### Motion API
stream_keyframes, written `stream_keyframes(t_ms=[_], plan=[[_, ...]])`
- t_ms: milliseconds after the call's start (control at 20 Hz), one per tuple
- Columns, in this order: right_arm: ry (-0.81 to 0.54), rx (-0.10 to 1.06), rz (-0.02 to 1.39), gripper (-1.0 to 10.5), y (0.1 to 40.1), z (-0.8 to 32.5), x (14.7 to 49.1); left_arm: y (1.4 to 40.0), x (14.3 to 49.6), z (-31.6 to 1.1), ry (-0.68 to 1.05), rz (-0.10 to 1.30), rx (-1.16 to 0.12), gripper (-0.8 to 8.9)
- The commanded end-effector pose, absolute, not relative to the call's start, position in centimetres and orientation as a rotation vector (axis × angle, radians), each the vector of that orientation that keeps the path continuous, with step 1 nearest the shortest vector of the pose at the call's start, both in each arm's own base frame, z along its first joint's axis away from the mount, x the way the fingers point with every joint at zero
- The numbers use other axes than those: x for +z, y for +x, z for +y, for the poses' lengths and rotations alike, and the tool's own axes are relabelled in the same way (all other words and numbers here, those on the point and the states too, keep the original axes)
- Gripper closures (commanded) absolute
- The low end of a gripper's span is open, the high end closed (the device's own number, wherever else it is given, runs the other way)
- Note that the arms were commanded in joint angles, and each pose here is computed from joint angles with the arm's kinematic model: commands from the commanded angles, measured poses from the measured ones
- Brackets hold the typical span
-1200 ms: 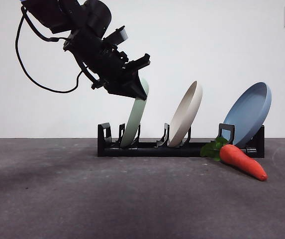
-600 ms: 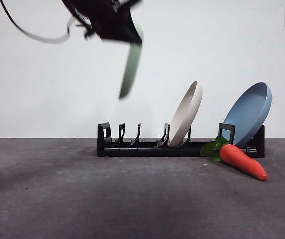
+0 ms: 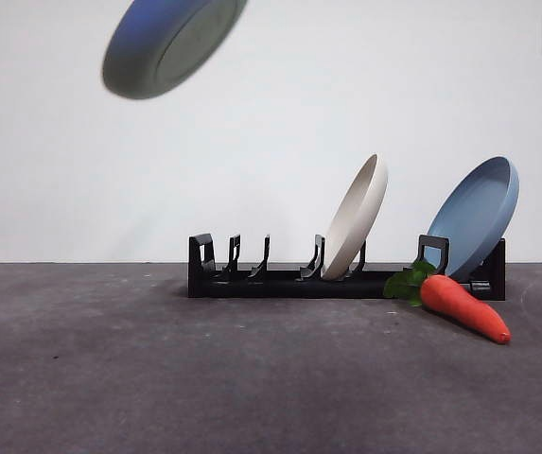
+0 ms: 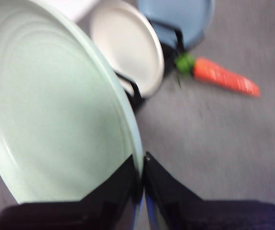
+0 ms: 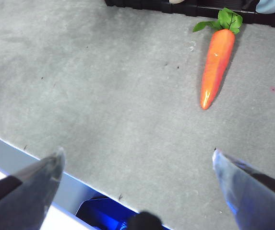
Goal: Take the green plate from the plate rack,put the plate on the table,take the carrot from the table,put the carrot in the plate
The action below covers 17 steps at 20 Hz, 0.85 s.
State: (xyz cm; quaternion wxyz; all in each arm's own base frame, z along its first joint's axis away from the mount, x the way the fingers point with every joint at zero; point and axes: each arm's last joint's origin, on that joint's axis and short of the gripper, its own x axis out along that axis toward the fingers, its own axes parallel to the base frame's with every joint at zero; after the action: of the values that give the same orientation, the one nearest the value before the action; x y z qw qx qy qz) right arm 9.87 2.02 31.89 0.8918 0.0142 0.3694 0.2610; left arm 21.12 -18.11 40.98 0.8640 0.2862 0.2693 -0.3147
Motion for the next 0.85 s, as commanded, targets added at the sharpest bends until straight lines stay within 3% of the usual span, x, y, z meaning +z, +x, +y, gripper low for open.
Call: stream_keyframes(t_ms=[50, 500, 850], plan=[[0.042, 0.536, 0.766, 2.9, 9.9, 2.0, 32.0, 20.1, 39.0, -20.1, 0.728, 0.615, -0.714, 8.19], [0.050, 0.532, 0.769, 2.9, 9.9, 2.0, 32.0, 18.4, 25.9, -29.1, 1.090, 0.760, -0.780, 8.19], [0.049, 0.532, 0.769, 2.9, 9.9, 2.0, 32.0, 19.5, 19.5, -32.7, 1.143, 0.798, -0.786, 8.19]])
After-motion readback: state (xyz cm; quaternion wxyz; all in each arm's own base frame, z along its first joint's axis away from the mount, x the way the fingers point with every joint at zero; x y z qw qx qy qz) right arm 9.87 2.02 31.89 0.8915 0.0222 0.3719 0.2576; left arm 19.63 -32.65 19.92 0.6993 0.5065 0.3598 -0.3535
